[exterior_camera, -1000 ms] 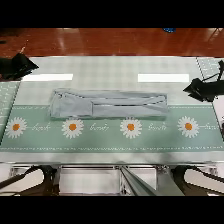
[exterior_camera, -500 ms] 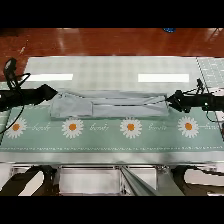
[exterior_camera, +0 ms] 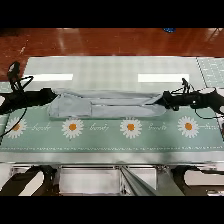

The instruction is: Fold the shirts.

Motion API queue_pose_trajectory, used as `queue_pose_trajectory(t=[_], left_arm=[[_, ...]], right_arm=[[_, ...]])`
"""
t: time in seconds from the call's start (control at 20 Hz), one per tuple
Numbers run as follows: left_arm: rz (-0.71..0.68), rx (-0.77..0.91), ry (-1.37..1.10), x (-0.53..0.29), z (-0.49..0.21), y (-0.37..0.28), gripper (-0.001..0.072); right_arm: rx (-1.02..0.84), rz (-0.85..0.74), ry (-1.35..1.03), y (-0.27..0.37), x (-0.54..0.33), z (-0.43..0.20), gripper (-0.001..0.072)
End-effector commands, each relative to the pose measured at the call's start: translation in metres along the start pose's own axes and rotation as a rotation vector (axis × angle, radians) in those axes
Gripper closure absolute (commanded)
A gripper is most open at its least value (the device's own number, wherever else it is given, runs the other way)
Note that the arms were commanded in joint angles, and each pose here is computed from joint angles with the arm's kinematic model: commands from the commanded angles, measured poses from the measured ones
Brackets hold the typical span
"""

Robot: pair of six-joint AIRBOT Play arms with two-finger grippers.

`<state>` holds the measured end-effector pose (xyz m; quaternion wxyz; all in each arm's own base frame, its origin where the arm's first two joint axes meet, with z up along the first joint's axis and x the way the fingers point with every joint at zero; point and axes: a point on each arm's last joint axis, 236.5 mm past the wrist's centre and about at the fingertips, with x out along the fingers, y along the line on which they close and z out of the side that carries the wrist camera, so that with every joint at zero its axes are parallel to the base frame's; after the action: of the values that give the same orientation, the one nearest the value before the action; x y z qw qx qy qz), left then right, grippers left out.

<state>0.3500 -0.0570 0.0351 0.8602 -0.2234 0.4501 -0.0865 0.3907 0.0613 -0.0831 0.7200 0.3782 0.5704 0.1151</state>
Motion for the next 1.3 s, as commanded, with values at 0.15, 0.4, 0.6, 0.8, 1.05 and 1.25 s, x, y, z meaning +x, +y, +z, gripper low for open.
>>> queue_pose_trajectory(t=[0.15,0.4,0.6,0.8,1.05,1.25], left_arm=[[-0.129,0.195,0.073,0.032,-0.005,-0.071,0.0692],[-0.269,0.345,0.284,0.129,-0.054,-0.2,0.0692],[-0.337,0.413,0.508,0.194,-0.13,-0.284,0.0692],[-0.35,0.419,0.661,0.22,-0.2,-0.327,0.0692],[-0.395,0.428,0.702,0.213,-0.243,-0.356,0.0691],[-0.421,0.369,0.586,0.21,-0.167,-0.359,0.0691]], right_arm=[[-0.156,-0.037,-0.115,0.042,-0.1,0.006,0.0681],[-0.276,-0.104,-0.174,0.076,-0.156,-0.031,0.0681],[-0.319,-0.075,-0.199,0.1,-0.178,-0.054,0.0681],[-0.339,-0.053,-0.202,0.111,-0.185,-0.065,0.0681],[-0.337,-0.038,-0.219,0.115,-0.185,-0.062,0.0681],[-0.331,-0.038,-0.215,0.115,-0.185,-0.063,0.068]])
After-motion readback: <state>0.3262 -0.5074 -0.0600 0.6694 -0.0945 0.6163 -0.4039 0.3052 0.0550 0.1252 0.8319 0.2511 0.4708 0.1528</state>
